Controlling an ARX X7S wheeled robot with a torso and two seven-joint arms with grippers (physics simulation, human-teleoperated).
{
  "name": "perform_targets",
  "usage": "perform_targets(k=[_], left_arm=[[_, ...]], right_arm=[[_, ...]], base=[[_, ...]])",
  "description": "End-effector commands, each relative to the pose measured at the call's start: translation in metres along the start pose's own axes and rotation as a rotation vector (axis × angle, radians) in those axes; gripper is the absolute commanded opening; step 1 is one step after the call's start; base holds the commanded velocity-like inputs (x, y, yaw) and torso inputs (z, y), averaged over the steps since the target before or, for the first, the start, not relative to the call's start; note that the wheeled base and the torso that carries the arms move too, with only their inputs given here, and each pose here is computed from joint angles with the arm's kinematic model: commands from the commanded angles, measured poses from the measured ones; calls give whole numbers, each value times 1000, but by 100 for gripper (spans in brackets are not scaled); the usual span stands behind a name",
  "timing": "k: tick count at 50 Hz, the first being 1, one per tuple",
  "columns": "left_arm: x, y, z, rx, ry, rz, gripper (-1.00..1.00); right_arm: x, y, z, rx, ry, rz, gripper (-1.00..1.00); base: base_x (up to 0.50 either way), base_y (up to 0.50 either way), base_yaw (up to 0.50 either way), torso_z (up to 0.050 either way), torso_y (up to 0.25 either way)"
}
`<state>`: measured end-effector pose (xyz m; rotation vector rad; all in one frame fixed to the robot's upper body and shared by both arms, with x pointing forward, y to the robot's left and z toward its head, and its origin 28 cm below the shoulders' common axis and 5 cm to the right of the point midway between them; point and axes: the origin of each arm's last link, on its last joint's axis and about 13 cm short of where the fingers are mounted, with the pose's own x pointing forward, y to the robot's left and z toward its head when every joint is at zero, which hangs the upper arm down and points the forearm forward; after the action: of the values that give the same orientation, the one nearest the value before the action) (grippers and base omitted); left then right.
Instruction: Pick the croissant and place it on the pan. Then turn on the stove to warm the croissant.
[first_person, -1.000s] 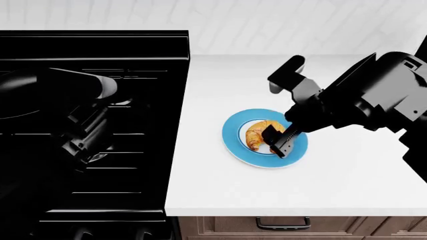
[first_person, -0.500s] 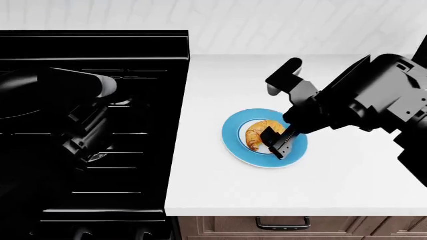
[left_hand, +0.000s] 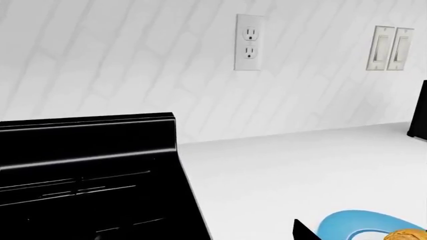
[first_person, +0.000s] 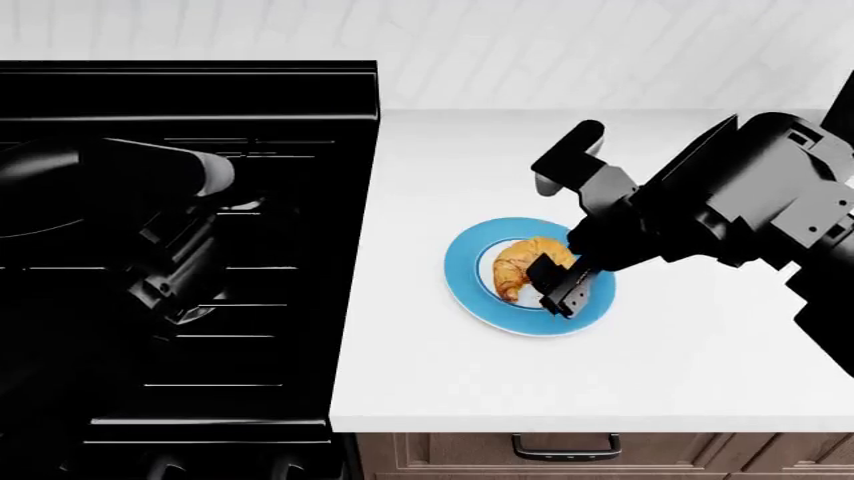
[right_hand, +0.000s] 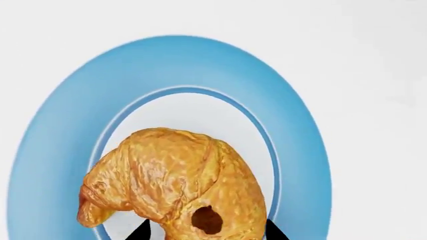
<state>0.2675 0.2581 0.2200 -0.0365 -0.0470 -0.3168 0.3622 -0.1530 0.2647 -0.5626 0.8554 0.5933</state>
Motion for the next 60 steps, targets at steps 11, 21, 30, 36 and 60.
perform_targets(k=[11, 21, 30, 36, 60], left_arm=[[-5, -2, 4, -1, -13, 1, 100], [-18, -9, 18, 17, -41, -5, 100], [-29, -16, 30, 40, -67, -12, 100], [-35, -19, 34, 53, -73, -6, 100], [-25, -9, 22, 60, -62, 31, 100]], right_arm=[[-9, 1, 4, 3, -33, -28, -100], [-33, 4, 6, 7, -128, -82, -100], [-53, 9, 3, 18, -233, -136, -100], [-61, 12, 0, 38, -312, -162, -100], [-72, 41, -17, 170, -656, -296, -100]], base=[[0, 0, 0, 0, 0], [0, 0, 0, 0, 0], [0, 0, 0, 0, 0], [0, 0, 0, 0, 0], [0, 0, 0, 0, 0]])
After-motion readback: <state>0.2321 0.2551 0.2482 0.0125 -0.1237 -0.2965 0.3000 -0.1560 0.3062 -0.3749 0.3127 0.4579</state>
